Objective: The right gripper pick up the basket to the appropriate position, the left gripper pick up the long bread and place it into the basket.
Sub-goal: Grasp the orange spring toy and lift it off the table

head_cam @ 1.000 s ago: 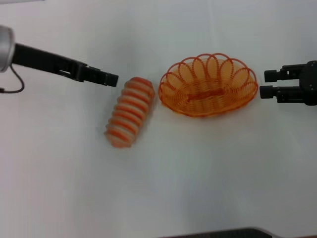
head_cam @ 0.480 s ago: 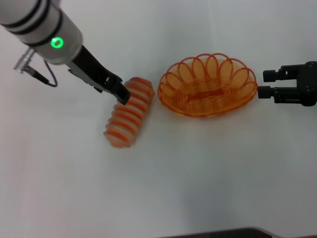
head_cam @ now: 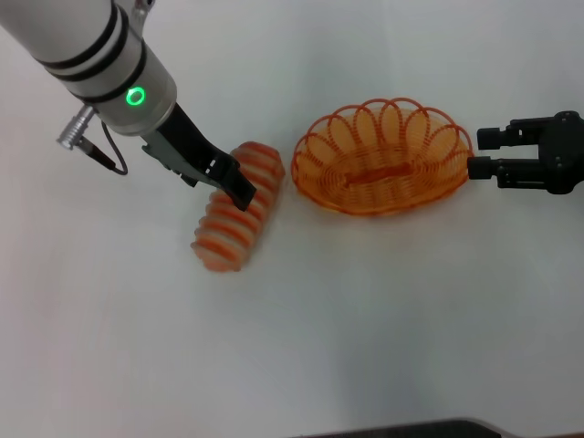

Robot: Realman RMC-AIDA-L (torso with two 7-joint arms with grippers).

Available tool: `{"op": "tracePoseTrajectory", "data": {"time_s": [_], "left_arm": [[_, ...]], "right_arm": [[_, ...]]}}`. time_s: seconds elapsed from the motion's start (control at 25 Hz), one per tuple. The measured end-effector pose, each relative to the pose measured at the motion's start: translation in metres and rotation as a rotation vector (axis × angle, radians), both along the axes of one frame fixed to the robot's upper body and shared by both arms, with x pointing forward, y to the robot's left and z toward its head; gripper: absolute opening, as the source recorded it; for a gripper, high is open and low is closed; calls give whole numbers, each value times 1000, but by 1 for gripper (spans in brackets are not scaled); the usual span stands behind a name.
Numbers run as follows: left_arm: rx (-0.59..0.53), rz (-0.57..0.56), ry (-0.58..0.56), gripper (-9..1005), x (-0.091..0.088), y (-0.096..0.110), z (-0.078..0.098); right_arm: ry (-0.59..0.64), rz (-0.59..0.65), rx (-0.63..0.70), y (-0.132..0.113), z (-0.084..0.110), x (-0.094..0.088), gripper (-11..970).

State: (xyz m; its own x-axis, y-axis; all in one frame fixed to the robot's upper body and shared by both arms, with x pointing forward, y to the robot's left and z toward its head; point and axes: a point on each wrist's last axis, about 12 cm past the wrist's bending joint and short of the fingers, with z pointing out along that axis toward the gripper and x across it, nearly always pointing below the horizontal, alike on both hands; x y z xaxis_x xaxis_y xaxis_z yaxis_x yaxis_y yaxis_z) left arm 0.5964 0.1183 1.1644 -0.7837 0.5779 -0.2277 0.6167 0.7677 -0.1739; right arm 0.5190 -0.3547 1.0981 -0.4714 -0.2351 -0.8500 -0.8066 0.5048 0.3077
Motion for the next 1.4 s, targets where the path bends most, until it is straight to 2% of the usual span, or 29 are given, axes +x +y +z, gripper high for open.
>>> {"op": "tracePoseTrajectory", "data": {"time_s": [0.2, 0.4, 1.04, 1.24, 1.4], "left_arm": [[7, 19, 9, 757, 0, -3, -5], [16, 31, 14, 799, 1, -4, -13], [20, 32, 36, 785, 3, -6, -32], [-27, 0, 56, 649, 1, -9, -31], [-47, -10, 63, 589, 0, -9, -30]], "right_arm": [[-5, -2, 1, 1, 1, 1, 579], [-10, -2, 2, 2, 1, 3, 525], [-10, 1, 6, 4, 2, 5, 514], [-14, -6, 4, 3, 2, 5, 514], [-14, -13, 1, 2, 1, 5, 514]]}}
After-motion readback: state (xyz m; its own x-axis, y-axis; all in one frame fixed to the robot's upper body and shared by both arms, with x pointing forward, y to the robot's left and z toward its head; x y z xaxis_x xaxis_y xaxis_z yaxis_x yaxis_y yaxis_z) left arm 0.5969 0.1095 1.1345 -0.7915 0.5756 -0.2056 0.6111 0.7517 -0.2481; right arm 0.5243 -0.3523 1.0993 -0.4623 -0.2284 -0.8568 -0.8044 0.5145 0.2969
